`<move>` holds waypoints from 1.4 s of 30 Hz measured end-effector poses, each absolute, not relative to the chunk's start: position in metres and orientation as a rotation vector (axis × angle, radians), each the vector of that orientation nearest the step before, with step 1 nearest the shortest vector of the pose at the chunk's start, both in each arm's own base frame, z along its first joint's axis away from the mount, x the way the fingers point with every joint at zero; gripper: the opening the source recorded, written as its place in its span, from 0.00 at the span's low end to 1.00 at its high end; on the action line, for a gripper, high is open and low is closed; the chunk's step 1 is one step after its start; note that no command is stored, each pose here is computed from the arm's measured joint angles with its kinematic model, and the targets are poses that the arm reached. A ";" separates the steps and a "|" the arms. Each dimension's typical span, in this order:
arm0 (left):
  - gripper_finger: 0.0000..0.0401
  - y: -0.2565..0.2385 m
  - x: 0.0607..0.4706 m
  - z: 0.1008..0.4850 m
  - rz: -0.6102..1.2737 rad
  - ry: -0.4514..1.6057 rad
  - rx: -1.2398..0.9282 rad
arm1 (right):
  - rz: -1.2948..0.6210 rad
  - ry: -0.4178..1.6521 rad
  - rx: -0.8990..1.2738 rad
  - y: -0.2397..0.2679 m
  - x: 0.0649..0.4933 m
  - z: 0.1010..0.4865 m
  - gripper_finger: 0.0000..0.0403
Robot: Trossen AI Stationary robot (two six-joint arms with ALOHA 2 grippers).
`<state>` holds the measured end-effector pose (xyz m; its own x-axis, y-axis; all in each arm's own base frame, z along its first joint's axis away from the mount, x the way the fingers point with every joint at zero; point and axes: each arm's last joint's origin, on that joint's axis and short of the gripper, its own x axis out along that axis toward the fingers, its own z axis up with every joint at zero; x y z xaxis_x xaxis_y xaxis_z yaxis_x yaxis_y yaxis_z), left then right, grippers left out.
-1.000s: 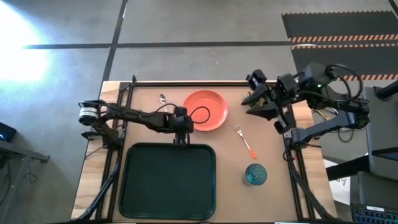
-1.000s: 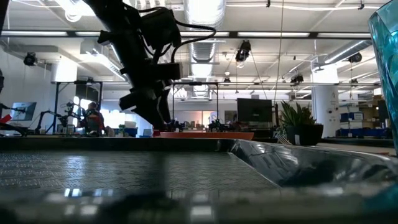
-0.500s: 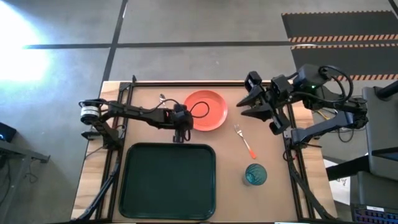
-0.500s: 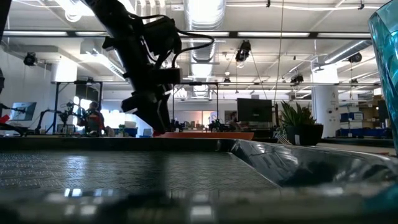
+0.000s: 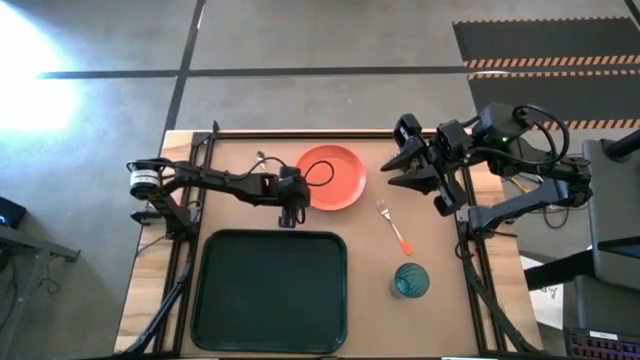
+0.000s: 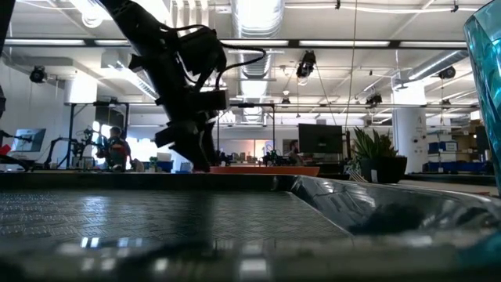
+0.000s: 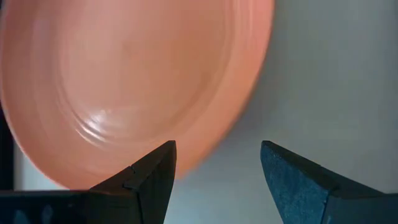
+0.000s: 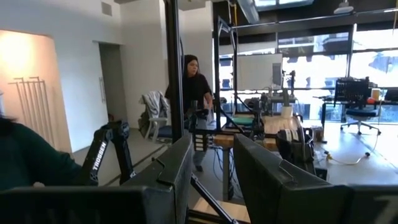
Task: Pick and place plate/cup/fork/spoon on tray
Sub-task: Put the light red plate on the dark tray
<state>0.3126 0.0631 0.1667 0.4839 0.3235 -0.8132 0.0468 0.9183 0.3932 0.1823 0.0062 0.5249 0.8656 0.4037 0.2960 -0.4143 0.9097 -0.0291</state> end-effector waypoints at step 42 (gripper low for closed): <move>0.01 0.076 0.331 0.150 0.259 1.123 0.378 | 0.426 -0.301 0.040 0.006 0.182 0.525 0.27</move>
<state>0.3307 0.0762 0.1502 0.4132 0.3874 -0.8241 -0.0119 0.9072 0.4205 0.1825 0.0061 0.5249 0.8672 0.4005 0.2960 -0.4124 0.9107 -0.0242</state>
